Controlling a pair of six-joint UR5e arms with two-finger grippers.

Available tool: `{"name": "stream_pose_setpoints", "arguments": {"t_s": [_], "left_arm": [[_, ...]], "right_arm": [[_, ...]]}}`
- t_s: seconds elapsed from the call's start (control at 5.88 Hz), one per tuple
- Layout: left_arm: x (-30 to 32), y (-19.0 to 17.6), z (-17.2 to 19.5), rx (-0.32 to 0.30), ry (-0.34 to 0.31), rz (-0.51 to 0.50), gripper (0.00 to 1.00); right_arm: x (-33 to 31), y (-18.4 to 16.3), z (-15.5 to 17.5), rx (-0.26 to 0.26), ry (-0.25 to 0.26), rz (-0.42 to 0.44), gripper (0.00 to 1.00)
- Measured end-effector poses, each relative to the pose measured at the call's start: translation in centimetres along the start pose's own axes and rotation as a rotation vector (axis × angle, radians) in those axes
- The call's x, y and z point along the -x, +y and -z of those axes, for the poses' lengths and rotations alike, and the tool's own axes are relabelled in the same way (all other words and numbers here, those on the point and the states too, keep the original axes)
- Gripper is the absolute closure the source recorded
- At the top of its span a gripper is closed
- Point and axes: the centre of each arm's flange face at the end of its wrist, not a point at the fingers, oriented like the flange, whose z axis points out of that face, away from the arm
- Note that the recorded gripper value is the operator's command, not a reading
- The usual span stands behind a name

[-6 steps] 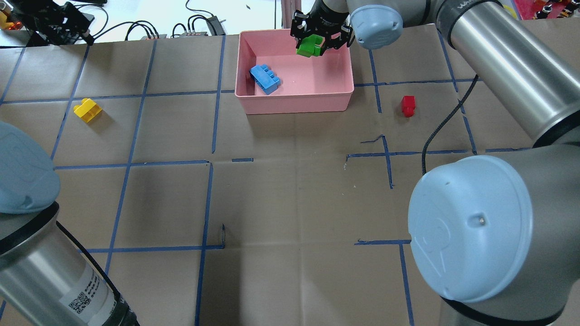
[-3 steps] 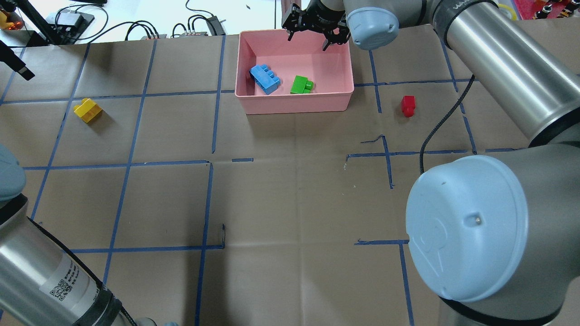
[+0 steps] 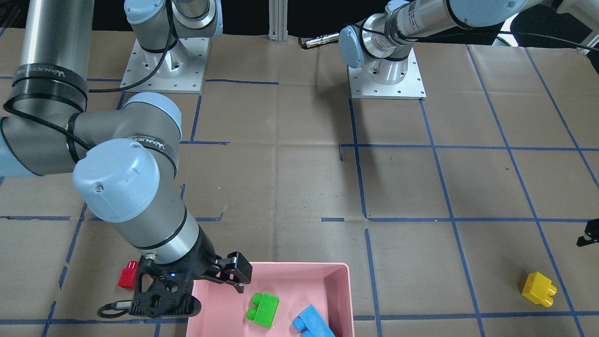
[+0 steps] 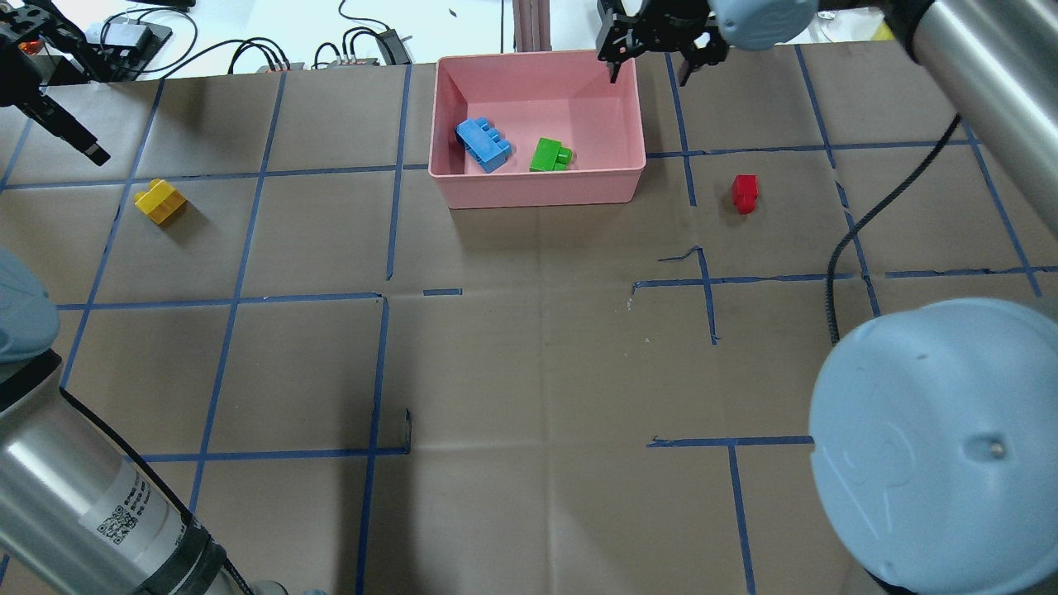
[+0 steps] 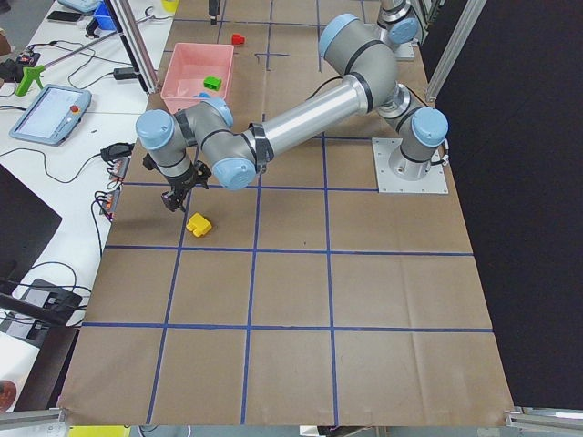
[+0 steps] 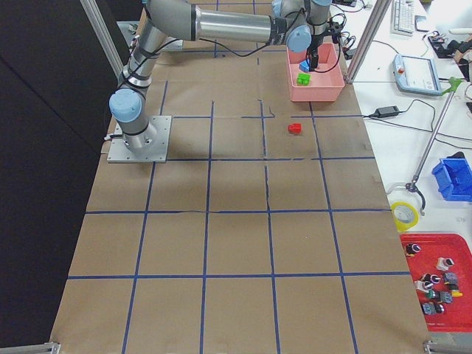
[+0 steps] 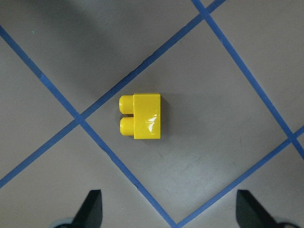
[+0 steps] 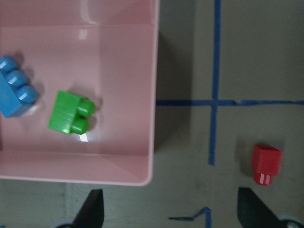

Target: Put all blocks into box

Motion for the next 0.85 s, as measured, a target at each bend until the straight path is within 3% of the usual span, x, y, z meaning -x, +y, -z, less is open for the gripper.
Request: {"name": "stream_pose_setpoints", "arguments": {"t_s": [0.17,0.34,0.85], "left_arm": [[-0.2,-0.6,-2.8,-0.018,-0.034,-0.001,0.01],[-0.1,-0.7,-5.1,-0.03,-0.059,-0.001,0.01],[0.5,-1.0,-12.0,-0.068,-0.009,0.001,0.01]], "right_arm": [[-4.6,0.5,0.3,0.053,0.066,-0.008,0.01],[-7.7,0.8,-1.4,0.067,0.118,-0.021,0.01],[-11.2,3.0,-10.1,-0.016,0.13,-0.056,0.01]]}}
